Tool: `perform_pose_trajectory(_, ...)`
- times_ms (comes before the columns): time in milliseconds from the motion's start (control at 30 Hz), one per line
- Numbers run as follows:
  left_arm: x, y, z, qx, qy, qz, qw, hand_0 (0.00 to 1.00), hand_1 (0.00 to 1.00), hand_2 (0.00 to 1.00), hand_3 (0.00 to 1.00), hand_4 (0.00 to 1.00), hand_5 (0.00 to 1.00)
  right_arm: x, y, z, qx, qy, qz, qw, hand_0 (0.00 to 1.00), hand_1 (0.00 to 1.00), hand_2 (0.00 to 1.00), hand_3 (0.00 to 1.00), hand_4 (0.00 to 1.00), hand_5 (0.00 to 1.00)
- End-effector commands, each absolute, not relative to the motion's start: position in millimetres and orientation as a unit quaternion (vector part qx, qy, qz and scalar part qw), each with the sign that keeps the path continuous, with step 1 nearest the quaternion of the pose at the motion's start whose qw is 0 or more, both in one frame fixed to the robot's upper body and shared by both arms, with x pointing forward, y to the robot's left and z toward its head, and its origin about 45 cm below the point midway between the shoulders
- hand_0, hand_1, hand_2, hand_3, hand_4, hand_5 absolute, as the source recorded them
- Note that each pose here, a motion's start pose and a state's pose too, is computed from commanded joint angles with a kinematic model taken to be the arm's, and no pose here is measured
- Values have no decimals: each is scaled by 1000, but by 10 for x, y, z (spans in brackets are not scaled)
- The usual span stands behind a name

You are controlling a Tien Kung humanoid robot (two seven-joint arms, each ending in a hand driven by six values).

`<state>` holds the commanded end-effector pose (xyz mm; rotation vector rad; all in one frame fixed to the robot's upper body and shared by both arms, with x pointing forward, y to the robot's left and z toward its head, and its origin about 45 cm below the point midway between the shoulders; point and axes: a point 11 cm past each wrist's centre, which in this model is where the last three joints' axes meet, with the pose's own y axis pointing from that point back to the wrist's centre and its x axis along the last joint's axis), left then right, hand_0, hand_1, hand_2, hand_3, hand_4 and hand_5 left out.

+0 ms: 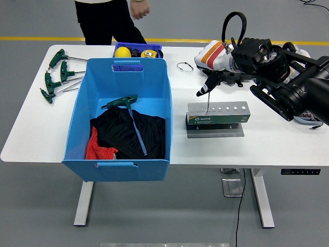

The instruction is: Lift tool from toolbox,place it in box,lift tool from toolbox,place it in box

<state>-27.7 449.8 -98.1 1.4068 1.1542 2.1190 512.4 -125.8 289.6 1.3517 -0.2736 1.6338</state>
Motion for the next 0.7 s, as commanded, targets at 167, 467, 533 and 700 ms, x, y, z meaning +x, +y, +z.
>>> perform_pose_trajectory(167,-274,4511,-977,496,406,747,174,530,475,481,673,728,645,5144,-1282,2942,559,-134,667,474,118,59,108,100,998,727)
perform_pose_trajectory(467,-256,4521,-972,498,404,747,175,529,468,478,667,722,641,5094,-1207,2954,571,-178,674,433,56,5,59,47,990,738)
perform_pose_trajectory(533,-254,4523,-971,499,404,747,175,529,468,478,667,722,641,5085,-1172,3001,573,-186,677,423,56,5,59,47,990,738)
perform_pose_trajectory(700,-249,4533,-968,500,403,746,176,526,467,478,663,721,643,5072,-1030,3236,573,-207,687,395,37,2,35,32,984,738)
